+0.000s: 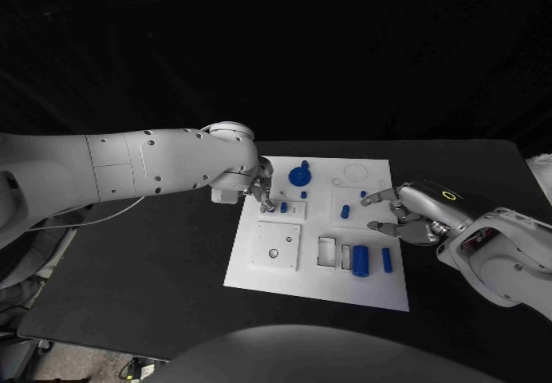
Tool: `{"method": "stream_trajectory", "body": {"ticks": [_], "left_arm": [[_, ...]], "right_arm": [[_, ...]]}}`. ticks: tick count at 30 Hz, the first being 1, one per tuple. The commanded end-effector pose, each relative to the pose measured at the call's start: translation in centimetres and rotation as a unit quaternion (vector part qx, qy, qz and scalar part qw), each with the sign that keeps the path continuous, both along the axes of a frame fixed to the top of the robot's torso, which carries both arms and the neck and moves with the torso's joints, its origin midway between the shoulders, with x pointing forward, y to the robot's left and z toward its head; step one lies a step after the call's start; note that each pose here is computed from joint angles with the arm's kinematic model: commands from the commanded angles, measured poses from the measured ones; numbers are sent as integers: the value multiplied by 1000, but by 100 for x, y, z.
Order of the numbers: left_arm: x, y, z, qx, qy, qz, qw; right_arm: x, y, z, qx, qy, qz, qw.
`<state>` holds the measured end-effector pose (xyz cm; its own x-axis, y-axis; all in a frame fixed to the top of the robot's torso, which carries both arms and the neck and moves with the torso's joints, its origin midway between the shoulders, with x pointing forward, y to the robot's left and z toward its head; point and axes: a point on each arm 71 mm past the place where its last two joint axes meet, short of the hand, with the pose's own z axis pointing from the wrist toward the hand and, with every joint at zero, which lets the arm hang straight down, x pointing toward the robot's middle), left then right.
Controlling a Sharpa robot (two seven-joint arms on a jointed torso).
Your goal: Assemble the parts on the task board
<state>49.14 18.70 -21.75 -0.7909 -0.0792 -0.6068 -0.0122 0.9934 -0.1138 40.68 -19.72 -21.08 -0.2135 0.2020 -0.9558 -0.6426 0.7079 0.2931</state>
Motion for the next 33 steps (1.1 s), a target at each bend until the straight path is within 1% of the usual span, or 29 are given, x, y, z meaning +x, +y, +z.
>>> {"method": "stream_trajectory", "body": {"ticks": [1, 19, 33], "left_arm": [[1, 19, -7, 19, 3, 2, 1000], [34, 55, -29, 26, 4, 10, 1000], [39, 87, -82, 39, 13, 15, 999]], "right_arm": [[-12, 6, -8, -2, 3, 5, 1000], [-4, -11, -22, -7, 8, 1, 1000], [-5, -19, -30, -11, 14, 0, 1000]]}}
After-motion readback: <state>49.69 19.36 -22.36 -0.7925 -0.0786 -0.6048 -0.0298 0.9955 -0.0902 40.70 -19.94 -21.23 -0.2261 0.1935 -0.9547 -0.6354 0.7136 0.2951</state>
